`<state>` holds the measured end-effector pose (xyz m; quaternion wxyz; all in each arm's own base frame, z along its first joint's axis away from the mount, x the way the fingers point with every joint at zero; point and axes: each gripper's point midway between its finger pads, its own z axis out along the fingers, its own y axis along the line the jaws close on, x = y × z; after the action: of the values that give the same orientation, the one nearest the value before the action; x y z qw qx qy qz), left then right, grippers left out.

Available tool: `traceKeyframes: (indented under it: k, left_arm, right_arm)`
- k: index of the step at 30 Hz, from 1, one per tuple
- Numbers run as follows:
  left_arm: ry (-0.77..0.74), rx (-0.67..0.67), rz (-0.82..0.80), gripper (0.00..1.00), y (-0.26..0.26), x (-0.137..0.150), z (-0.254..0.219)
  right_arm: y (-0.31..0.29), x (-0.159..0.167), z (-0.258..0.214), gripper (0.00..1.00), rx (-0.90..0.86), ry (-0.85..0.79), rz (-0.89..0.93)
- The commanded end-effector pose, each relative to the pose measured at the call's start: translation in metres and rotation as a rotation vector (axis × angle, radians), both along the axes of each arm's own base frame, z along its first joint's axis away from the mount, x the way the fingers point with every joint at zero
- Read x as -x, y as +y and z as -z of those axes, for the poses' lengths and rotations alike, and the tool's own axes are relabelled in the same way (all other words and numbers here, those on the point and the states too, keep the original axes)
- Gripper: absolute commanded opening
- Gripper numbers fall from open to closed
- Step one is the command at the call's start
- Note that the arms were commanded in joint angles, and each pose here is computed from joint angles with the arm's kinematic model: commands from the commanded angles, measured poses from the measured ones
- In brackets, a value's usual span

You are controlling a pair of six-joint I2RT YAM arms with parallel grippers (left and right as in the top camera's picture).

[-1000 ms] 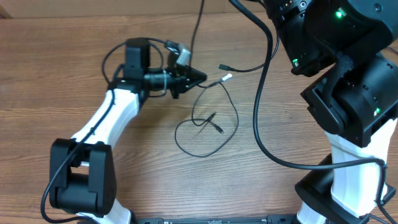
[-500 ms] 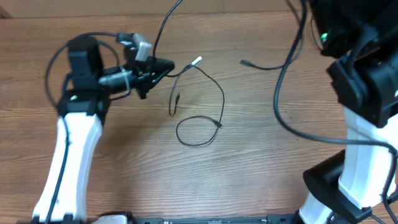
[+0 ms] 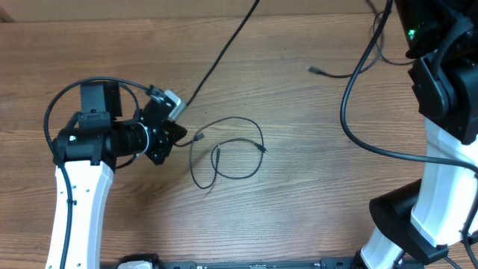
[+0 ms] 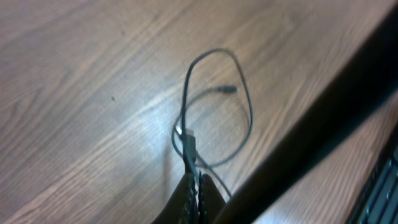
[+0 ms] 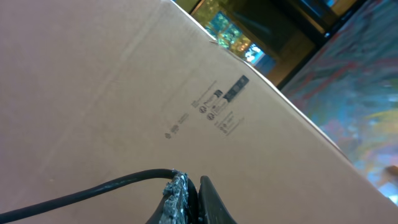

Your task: Untangle cables

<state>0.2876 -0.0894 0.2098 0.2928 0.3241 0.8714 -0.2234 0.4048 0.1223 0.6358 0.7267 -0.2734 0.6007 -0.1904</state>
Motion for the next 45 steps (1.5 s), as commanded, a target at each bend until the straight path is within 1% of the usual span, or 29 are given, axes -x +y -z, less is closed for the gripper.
traceKeyframes:
  k: [1, 5, 9, 11, 15, 18, 20, 21, 22, 23, 24, 28, 37, 39, 43, 45]
  left_arm:
    - [-0.016, -0.088, 0.024, 0.04, 0.010, 0.001, 0.008]
    - [0.001, -0.187, -0.038, 0.04, 0.027, -0.003, 0.017]
    - [-0.031, -0.189, -0.091, 0.04, 0.031, -0.015, 0.013]
    - [-0.060, -0.176, -0.121, 0.04, 0.032, -0.024, 0.008]
    - [-0.129, -0.107, -0.173, 0.04, 0.027, -0.044, -0.008]
    - [-0.195, -0.012, -0.145, 0.04, 0.014, -0.054, -0.025]
    - [-0.249, 0.063, -0.092, 0.18, 0.001, -0.058, -0.040]
    - [-0.270, 0.089, -0.069, 0.21, -0.004, -0.059, -0.046]
    - [-0.290, 0.109, -0.046, 0.27, -0.010, -0.060, -0.051]
    - [-0.304, 0.119, -0.030, 0.43, -0.014, -0.061, -0.053]
    - [-0.316, 0.122, -0.016, 1.00, -0.018, -0.062, -0.055]
    - [-0.319, 0.129, 0.029, 0.99, -0.034, -0.065, -0.051]
    - [-0.223, 0.140, 0.092, 1.00, -0.059, -0.070, -0.018]
    - [-0.204, 0.176, 0.123, 0.99, -0.066, -0.066, -0.017]
    - [-0.252, 0.278, 0.279, 1.00, -0.083, -0.050, -0.032]
    - [-0.264, 0.277, 0.279, 0.99, -0.083, -0.052, -0.033]
  right_arm:
    - [-0.012, 0.010, -0.014, 0.04, -0.040, -0.038, 0.027]
    - [-0.012, 0.010, -0.014, 0.04, -0.039, -0.036, 0.027]
    - [-0.012, 0.010, -0.012, 0.04, -0.036, -0.027, 0.027]
    - [-0.012, 0.010, -0.009, 0.04, -0.032, -0.017, 0.027]
    - [-0.018, 0.007, -0.002, 0.04, -0.027, 0.013, 0.044]
    - [-0.034, 0.003, 0.000, 0.04, -0.106, 0.029, 0.074]
    - [-0.049, 0.000, 0.002, 0.04, -0.176, 0.043, 0.101]
    - [-0.054, -0.002, 0.004, 0.04, -0.204, 0.054, 0.107]
    - [-0.059, -0.003, 0.007, 0.04, -0.225, 0.065, 0.106]
    - [-0.062, -0.005, 0.010, 0.04, -0.239, 0.081, 0.098]
    - [-0.063, -0.005, 0.013, 0.04, -0.238, 0.095, 0.086]
    - [-0.074, -0.008, 0.018, 0.04, -0.260, 0.118, 0.091]
    - [-0.078, -0.008, 0.022, 0.04, -0.257, 0.131, 0.105]
    - [-0.078, -0.009, 0.026, 0.04, -0.254, 0.145, 0.107]
    - [-0.078, -0.011, 0.036, 0.04, -0.246, 0.182, 0.113]
    - [-0.080, -0.012, 0.041, 0.04, -0.243, 0.201, 0.120]
